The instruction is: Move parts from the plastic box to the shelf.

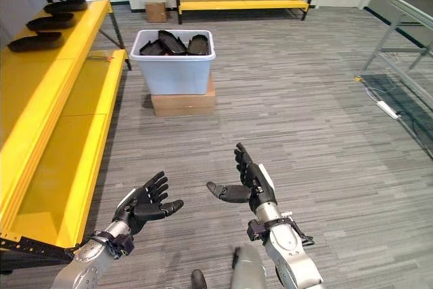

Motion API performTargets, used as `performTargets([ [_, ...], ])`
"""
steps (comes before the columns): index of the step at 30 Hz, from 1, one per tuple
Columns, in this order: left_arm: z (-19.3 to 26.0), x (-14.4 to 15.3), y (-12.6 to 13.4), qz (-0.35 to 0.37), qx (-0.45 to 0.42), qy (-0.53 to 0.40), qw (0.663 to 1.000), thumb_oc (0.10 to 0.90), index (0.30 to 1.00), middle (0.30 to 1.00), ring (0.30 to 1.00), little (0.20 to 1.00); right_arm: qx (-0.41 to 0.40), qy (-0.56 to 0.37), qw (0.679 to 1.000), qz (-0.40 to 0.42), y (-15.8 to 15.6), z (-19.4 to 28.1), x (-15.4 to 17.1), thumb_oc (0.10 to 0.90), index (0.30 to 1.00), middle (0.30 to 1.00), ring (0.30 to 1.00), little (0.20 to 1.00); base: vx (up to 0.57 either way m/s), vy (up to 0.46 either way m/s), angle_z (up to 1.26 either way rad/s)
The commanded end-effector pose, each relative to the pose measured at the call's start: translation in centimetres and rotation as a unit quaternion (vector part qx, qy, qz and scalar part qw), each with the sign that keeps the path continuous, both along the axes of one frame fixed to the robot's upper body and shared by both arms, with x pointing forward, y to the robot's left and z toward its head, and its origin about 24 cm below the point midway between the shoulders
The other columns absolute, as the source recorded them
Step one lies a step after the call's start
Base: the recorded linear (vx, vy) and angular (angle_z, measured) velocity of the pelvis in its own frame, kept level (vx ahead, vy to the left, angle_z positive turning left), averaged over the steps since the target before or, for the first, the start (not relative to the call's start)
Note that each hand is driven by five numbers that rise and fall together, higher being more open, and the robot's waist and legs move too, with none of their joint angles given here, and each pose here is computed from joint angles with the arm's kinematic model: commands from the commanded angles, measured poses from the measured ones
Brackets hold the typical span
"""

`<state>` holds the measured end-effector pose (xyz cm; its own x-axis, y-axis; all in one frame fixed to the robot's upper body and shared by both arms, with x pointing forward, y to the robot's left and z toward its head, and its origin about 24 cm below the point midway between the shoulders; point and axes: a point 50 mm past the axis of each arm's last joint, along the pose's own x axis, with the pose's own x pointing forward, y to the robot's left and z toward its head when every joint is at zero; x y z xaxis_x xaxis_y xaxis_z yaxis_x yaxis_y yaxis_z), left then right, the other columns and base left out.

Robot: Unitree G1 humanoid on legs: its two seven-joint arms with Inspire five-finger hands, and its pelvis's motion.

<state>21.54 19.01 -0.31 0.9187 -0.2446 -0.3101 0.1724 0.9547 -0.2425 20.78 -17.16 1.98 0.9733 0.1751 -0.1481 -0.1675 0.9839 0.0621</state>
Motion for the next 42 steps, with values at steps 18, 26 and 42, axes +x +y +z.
performTargets([
  [18,1.7,-0.8,-1.3,-0.032,-0.030,-0.052,0.998,0.900,1.000,1.000,1.000,1.000,0.019,-0.122,0.990,-0.068,-2.1,4.1,1.6,0.900,1.000,1.000,1.000,1.000,0.30,-0.131,0.25],
  [26,2.4,-0.9,-0.4,0.013,-0.026,-0.077,0.997,0.900,1.000,1.000,1.000,1.000,-0.014,-0.156,0.985,-0.077,-2.7,5.2,2.2,0.900,1.000,1.000,1.000,1.000,0.31,-0.195,0.03],
  [42,3.6,0.9,0.0,0.074,-0.036,-0.111,0.990,0.900,1.000,1.000,1.000,1.000,-0.018,-0.182,0.982,-0.046,-2.3,6.5,3.3,0.900,1.000,1.000,1.000,1.000,0.17,-0.153,-0.06],
])
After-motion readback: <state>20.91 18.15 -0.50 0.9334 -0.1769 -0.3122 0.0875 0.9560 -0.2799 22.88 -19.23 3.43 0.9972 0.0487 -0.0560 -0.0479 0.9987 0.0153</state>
